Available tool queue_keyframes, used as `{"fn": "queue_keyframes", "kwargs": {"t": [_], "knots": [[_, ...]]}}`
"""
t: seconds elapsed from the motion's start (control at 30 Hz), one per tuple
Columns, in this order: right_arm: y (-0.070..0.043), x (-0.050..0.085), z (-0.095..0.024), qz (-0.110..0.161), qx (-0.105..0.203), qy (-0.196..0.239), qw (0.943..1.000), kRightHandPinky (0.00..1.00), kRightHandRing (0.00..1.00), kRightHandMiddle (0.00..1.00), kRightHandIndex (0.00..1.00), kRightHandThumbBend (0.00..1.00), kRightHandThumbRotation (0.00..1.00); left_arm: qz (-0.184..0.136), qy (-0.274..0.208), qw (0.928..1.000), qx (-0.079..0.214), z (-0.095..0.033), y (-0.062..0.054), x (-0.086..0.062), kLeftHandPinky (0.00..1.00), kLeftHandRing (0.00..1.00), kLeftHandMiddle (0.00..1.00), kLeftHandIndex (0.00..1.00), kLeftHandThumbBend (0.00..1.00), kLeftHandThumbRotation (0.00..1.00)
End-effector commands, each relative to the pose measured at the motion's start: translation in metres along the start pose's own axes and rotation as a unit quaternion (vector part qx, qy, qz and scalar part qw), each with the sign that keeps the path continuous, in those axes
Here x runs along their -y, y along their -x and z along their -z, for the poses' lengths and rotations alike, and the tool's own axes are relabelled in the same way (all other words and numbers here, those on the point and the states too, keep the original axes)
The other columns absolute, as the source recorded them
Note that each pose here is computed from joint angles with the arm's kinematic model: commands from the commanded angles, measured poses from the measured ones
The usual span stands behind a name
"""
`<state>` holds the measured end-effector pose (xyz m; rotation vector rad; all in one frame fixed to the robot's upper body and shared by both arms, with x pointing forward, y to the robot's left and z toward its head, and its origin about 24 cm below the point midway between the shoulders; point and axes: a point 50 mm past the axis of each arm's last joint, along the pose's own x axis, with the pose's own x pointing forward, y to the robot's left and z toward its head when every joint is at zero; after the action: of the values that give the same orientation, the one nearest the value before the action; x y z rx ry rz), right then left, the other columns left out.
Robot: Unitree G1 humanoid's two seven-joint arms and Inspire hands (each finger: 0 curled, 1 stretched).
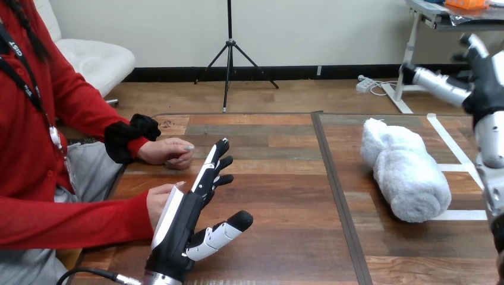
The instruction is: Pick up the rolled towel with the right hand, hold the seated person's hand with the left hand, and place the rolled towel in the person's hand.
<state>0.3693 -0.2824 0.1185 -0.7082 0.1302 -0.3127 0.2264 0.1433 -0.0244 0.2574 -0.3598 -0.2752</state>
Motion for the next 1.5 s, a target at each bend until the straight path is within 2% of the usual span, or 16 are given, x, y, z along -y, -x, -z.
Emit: {"fn": "queue_keyframes", "kwargs": {"t": [0.0,0.17,0.33,0.47,0.57,0.77,0.93,1.07,1.17,1.47], "knots": [[-0.022,0.024,-0.046,0.010,0.015,0.038,0.9991,0.19,0.27,0.38,0.94,1.00,0.60,0.002,-0.002,0.9990,0.044,-0.011,-0.019,0.000,0.83,0.93,0.98,0.98,1.00,0.84],[-0.025,0.021,-0.046,-0.006,-0.013,0.054,0.9985,0.15,0.22,0.33,0.95,1.00,0.59,0.004,-0.002,0.9990,0.045,-0.011,-0.020,0.000,0.84,0.93,0.98,0.98,1.00,0.84],[-0.027,0.019,-0.045,-0.016,-0.032,0.078,0.9963,0.21,0.31,0.43,0.95,1.00,0.60,0.004,-0.002,0.9989,0.046,-0.011,-0.020,0.000,0.84,0.93,0.98,0.99,1.00,0.84],[-0.028,0.016,-0.042,-0.027,-0.052,0.109,0.9923,0.26,0.38,0.51,0.95,1.00,0.61,0.003,-0.001,0.9988,0.048,-0.012,-0.020,0.001,0.84,0.93,0.98,0.98,1.00,0.84],[-0.028,0.014,-0.040,-0.033,-0.064,0.120,0.9901,0.33,0.49,0.60,0.92,1.00,0.63,0.004,-0.002,0.9988,0.049,-0.012,-0.020,0.001,0.84,0.93,0.98,0.99,1.00,0.84],[-0.027,0.011,-0.036,-0.043,-0.077,0.138,0.9865,0.37,0.52,0.60,0.82,1.00,0.63,0.005,-0.004,0.9988,0.049,-0.012,-0.019,0.001,0.84,0.93,0.98,0.99,1.00,0.85],[-0.026,0.008,-0.032,-0.053,-0.082,0.154,0.9832,0.42,0.61,0.67,0.79,1.00,0.64,0.005,-0.006,0.9987,0.050,-0.012,-0.019,0.001,0.84,0.93,0.98,0.99,1.00,0.86],[-0.025,0.004,-0.030,-0.063,-0.085,0.178,0.9783,0.47,0.65,0.70,0.78,1.00,0.66,0.005,-0.006,0.9987,0.051,-0.012,-0.018,0.001,0.84,0.93,0.98,0.99,1.00,0.86],[-0.025,0.001,-0.028,-0.068,-0.093,0.194,0.9741,0.46,0.65,0.69,0.76,1.00,0.69,0.006,-0.008,0.9986,0.052,-0.012,-0.017,0.001,0.84,0.93,0.98,0.99,1.00,0.86],[-0.022,-0.008,-0.023,-0.086,-0.106,0.242,0.9606,0.46,0.69,0.76,0.79,1.00,0.75,0.004,-0.009,0.9986,0.052,-0.012,-0.016,0.001,0.83,0.93,0.98,0.99,1.00,0.87]]}}
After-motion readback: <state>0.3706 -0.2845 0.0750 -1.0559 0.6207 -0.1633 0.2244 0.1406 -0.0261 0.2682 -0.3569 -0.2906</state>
